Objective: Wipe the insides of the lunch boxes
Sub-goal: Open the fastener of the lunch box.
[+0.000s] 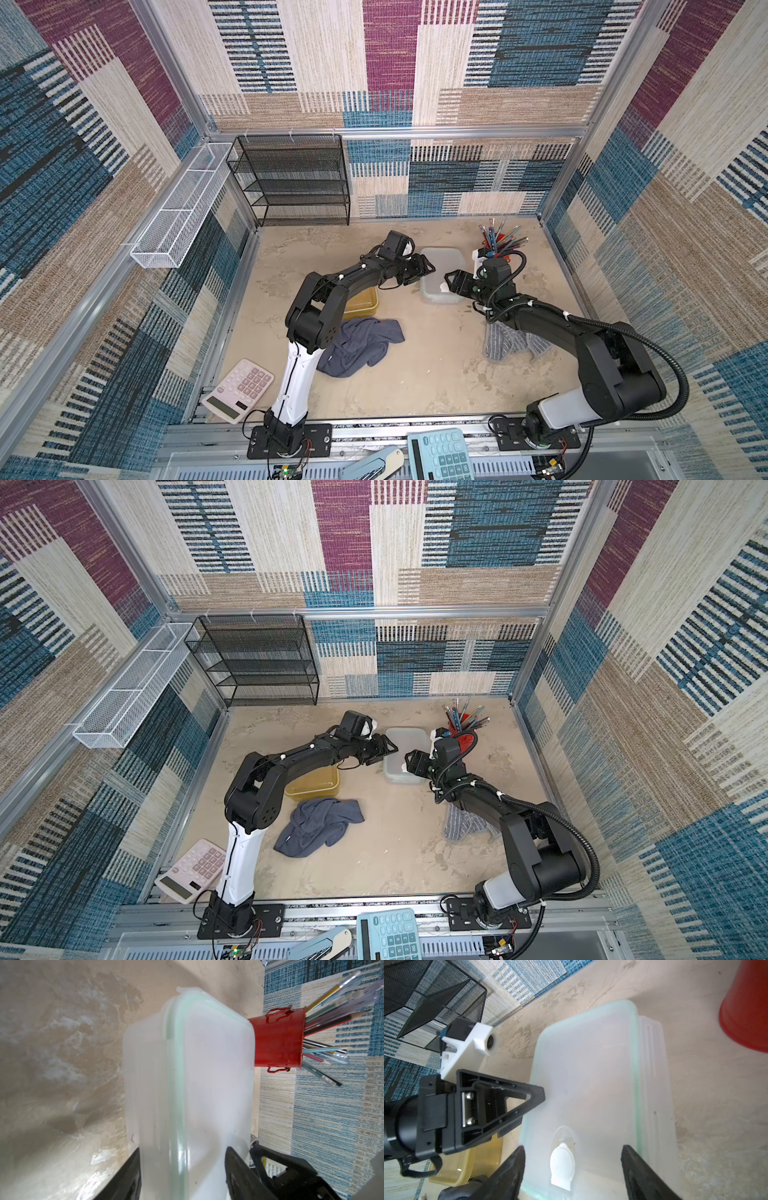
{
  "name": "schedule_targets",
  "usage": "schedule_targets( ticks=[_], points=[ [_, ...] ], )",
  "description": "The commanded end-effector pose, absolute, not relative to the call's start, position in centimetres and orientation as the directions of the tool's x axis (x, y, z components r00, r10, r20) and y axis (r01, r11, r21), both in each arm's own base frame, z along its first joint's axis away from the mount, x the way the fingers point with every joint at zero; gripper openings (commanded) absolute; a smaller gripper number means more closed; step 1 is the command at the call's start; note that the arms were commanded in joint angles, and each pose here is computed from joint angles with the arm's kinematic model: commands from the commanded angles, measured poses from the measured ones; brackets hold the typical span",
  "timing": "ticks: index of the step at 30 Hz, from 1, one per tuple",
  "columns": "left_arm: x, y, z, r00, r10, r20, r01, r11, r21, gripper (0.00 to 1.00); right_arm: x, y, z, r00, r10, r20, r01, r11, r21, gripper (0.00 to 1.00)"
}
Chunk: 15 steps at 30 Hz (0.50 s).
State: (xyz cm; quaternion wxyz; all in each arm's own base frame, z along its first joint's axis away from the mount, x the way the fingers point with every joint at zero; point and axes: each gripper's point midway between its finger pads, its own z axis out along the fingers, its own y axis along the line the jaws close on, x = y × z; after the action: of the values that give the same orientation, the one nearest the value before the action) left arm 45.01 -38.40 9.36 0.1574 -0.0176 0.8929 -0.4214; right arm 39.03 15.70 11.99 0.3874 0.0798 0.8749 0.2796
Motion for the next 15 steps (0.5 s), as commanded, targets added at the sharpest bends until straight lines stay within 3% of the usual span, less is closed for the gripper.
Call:
schedule_targets(
  ticks=[1,9,15],
  points=[
    [45.5,-38.9,10.6,-0.942,-0.126,-0.309,0.172,0.611,-0.772,0.63,37.7,16.6,11.2,-0.732,0.335,-0.593,-0.087,0.818,0.569,0.74],
    [46.7,-36.6,10.4,-0.943,-0.151,-0.295,0.127,0.657,-0.743,0.64,36.2,17.3,11.4,-0.739,0.335,-0.585,-0.092,0.809,0.580,0.74],
    [46.3,-34.4,11.2,-0.918,-0.221,-0.330,0.089,0.696,-0.713,0.65,37.2,16.3,13.1,-0.690,0.322,-0.649,-0.098,0.846,0.524,0.78]
  ],
)
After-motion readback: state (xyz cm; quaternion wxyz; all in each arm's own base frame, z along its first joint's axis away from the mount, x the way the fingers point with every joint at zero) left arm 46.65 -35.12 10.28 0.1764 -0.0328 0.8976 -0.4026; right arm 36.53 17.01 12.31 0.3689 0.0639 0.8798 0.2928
